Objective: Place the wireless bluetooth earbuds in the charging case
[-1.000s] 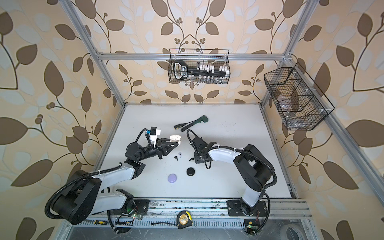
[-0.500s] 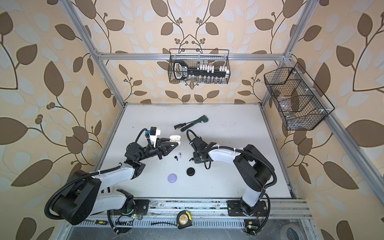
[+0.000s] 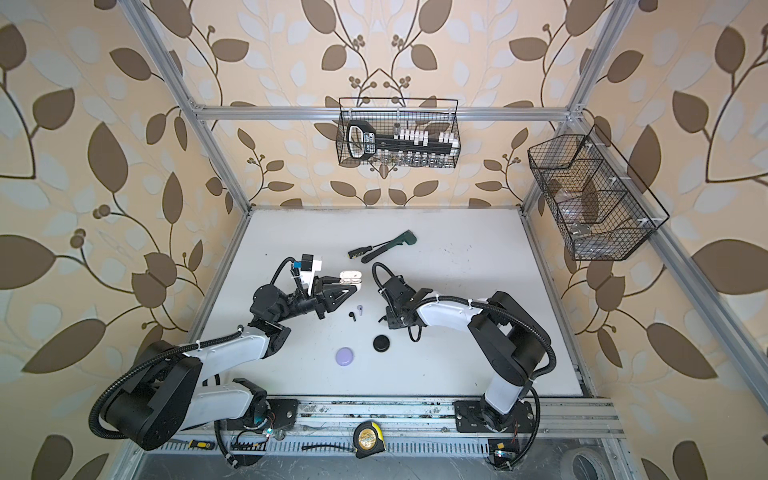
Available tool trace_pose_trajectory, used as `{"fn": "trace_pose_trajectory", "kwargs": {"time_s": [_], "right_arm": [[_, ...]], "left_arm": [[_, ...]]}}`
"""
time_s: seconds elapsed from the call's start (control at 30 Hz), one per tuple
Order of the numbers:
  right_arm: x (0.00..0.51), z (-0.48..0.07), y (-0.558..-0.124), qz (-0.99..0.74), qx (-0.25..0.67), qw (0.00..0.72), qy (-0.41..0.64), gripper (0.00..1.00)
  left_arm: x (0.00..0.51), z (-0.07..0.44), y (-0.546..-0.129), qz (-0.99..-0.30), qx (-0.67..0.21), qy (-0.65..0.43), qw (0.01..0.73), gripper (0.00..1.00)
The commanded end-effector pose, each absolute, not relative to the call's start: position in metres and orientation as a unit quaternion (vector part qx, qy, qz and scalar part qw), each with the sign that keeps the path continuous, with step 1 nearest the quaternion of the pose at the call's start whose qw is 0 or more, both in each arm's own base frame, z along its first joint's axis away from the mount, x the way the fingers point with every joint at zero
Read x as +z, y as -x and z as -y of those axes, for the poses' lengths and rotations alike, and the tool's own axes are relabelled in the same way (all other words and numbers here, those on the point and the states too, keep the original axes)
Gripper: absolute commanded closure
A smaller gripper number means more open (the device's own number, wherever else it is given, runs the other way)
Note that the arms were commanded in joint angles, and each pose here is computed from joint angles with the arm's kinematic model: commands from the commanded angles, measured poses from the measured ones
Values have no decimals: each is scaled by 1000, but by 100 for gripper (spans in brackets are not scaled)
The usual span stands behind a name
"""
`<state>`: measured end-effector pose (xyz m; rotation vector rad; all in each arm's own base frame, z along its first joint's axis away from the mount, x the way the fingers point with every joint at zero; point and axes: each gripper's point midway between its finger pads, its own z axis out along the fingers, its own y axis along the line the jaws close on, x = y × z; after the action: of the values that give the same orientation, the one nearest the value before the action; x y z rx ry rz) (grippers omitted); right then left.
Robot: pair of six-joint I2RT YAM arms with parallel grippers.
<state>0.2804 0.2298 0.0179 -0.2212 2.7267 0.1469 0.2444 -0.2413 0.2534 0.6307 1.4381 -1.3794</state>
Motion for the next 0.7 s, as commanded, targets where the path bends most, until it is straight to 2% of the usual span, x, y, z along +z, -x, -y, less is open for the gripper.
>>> {"fn": "trace_pose_trajectory", "kwargs": {"time_s": [0.0, 0.2, 0.47, 0.67], "right_arm": [[15, -221, -266, -979, 52, 190, 55, 79], [41, -224, -272, -964, 100, 246, -8, 79], [104, -211, -273, -922, 125, 361, -59, 79], [148, -206, -267, -897, 157, 408, -71, 78]], "left_arm": [[251, 241, -243, -586, -534, -310, 525, 100], [192, 237, -260, -664, -429, -347, 504, 100], [196, 250, -252, -617, -476, -373, 504, 100], [195, 268, -246, -608, -478, -396, 495, 100]]}}
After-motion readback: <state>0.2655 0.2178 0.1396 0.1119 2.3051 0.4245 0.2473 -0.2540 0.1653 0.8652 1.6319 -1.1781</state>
